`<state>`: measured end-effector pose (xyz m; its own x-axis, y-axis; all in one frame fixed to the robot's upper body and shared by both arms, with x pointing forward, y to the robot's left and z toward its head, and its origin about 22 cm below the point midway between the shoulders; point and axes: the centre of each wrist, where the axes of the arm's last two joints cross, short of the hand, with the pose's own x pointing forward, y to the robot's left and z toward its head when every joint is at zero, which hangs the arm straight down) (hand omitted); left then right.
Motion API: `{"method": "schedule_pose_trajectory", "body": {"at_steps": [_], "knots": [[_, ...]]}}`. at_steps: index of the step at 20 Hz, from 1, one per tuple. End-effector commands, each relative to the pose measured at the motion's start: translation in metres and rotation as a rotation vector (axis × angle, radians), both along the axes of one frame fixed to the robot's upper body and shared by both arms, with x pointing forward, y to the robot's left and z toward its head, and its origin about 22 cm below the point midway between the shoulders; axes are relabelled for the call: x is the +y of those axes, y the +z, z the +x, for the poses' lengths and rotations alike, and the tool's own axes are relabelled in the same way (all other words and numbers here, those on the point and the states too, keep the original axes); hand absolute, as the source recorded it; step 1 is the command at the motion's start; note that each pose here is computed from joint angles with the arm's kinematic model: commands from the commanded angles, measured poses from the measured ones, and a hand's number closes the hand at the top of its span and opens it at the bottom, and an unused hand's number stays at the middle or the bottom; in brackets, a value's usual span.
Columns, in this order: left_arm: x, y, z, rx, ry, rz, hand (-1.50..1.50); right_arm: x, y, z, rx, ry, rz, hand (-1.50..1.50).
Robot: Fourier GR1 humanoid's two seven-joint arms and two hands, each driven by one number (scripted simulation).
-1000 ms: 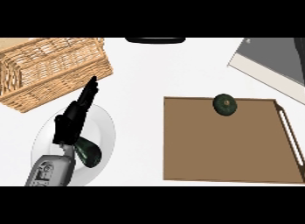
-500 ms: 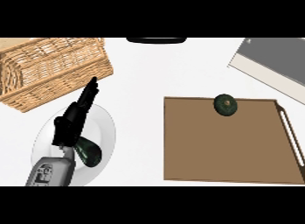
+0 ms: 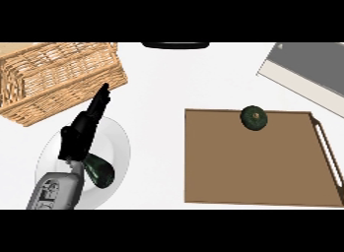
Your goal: Pick the lemon from the tray and place it in the tiered shelf
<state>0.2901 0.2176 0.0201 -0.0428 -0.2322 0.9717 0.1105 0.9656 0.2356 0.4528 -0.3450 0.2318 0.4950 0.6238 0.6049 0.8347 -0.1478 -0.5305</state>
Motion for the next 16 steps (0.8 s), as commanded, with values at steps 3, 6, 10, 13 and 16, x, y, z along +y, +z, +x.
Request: {"method": "schedule_pose_trajectory", "body": {"at_steps": [3,6,10,13,16], "knots": [[-0.002,-0.004,-0.005,0.024,0.004,0.001,0.0,-0.012,-0.02,-0.004,0.021,-0.209,0.043,-1.5],[0.021,0.001,-0.002,0.007,0.004,-0.016,0.0,-0.001,-0.027,-0.002,0.037,-0.221,0.068,-1.5],[0.012,-0.02,-0.016,0.016,0.012,-0.005,0.0,0.004,-0.014,-0.002,-0.071,-0.177,0.111,-1.5],[0.004,0.008,-0.003,0.01,0.001,-0.006,0.0,0.002,0.009,-0.003,-0.171,-0.135,0.144,-1.5],[-0.001,0.003,-0.005,0.025,0.009,-0.01,0.0,-0.004,0.023,-0.008,-0.167,-0.074,0.164,-1.5]]}}
